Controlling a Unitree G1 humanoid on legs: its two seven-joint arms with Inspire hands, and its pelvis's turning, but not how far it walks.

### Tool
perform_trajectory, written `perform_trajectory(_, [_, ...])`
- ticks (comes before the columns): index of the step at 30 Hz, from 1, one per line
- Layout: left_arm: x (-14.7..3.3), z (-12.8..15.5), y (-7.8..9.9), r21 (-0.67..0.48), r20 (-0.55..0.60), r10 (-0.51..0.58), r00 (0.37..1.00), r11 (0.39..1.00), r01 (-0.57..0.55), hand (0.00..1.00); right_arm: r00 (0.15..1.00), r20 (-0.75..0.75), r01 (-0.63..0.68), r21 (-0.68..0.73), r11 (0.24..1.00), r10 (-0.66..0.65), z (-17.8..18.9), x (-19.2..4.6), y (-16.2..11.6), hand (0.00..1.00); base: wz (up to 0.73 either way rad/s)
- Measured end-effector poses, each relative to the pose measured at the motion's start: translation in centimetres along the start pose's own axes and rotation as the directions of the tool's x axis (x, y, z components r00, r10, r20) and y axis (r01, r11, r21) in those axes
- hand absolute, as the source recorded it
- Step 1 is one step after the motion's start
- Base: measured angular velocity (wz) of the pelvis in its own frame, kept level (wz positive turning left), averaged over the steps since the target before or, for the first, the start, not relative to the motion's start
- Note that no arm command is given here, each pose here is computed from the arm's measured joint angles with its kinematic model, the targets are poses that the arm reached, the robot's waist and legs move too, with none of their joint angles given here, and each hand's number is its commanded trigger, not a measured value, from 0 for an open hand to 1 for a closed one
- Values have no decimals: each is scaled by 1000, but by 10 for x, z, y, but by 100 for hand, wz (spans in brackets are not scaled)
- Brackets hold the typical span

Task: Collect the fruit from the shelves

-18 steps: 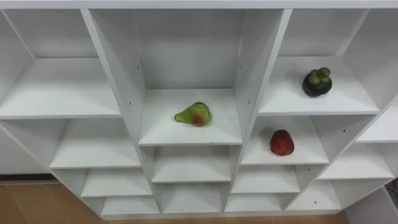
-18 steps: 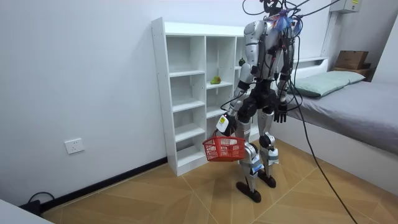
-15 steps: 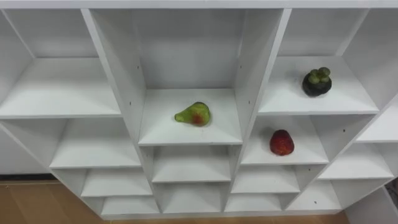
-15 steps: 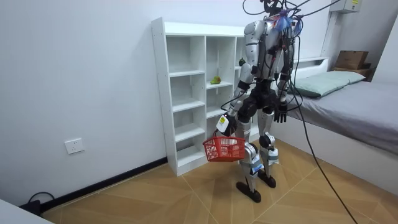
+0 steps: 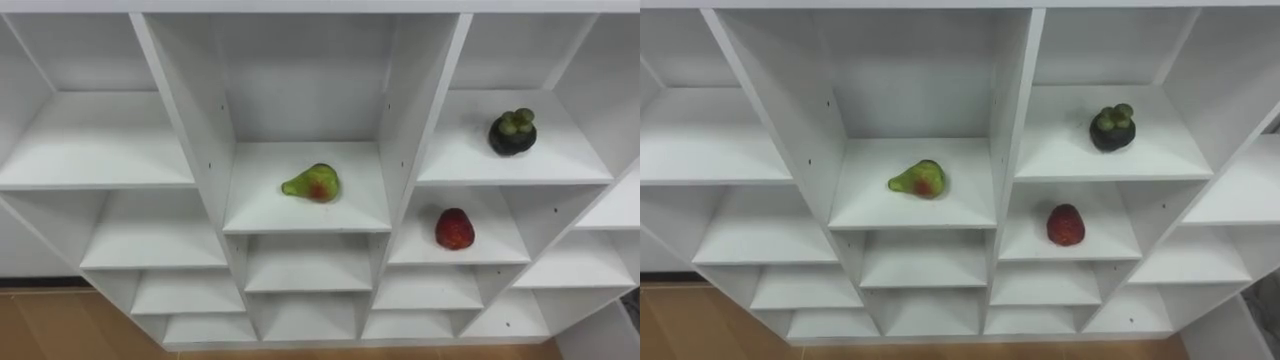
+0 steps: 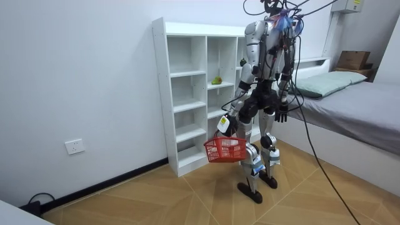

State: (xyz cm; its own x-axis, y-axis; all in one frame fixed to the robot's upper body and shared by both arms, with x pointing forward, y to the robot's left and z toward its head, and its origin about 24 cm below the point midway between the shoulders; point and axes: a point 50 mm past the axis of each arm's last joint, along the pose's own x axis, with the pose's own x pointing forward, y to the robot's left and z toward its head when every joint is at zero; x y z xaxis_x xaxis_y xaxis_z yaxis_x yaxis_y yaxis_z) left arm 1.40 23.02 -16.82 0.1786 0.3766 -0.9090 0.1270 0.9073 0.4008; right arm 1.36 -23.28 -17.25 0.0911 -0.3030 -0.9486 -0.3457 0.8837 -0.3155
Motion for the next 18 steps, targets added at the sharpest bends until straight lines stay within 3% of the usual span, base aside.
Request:
perform_trajectory(13, [0, 10, -1, 10, 53, 3, 999, 1000, -4, 100, 999, 27, 43, 10, 999, -44, 3, 0, -3, 0, 0])
perform_trajectory(18, [1, 14, 0, 5, 77, 5, 997, 1000, -5, 100, 994, 72, 77, 75, 994, -82, 11, -1, -7, 0, -5])
